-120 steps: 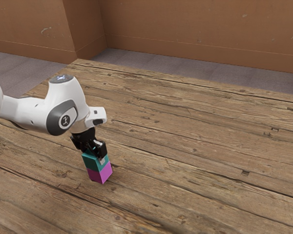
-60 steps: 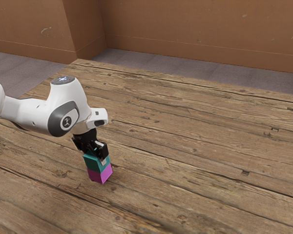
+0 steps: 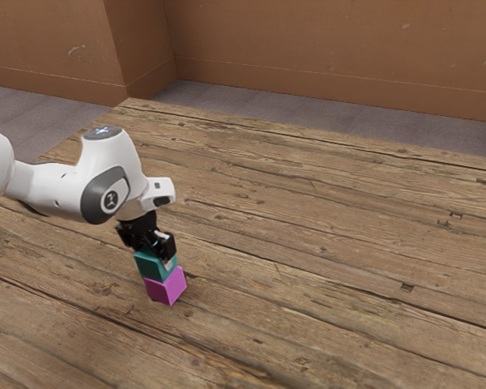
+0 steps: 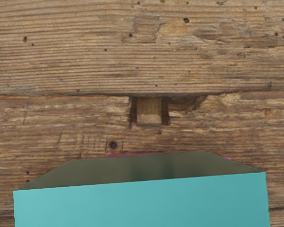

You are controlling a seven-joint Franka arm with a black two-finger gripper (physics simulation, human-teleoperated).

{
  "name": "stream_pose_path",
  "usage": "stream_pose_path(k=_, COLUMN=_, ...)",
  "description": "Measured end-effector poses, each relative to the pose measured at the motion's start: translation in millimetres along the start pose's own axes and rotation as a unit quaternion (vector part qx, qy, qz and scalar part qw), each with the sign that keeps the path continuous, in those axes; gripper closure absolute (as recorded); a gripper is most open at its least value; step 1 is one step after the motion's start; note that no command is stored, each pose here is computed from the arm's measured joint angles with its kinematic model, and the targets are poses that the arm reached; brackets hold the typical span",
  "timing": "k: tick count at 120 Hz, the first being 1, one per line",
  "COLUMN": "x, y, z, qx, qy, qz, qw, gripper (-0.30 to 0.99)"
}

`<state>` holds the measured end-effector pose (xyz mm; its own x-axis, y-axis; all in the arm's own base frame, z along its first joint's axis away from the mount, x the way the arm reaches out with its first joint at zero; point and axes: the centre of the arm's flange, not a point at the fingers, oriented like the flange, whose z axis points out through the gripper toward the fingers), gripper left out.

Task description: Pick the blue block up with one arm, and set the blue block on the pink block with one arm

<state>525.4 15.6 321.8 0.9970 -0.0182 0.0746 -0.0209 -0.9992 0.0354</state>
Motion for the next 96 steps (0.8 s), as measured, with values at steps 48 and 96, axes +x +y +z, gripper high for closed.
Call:
stream_pose_path(k=48, x=-2.0, y=8.8, z=-1.6, qx=-0.004, qy=0.000, qz=0.011, qw=1.000, gripper=0.32)
stream_pose_path(k=96, x=-2.3, y=11.0, z=-1.5, qx=-0.003, qy=-0.001, qz=0.032, qw=0.999, gripper=0.15)
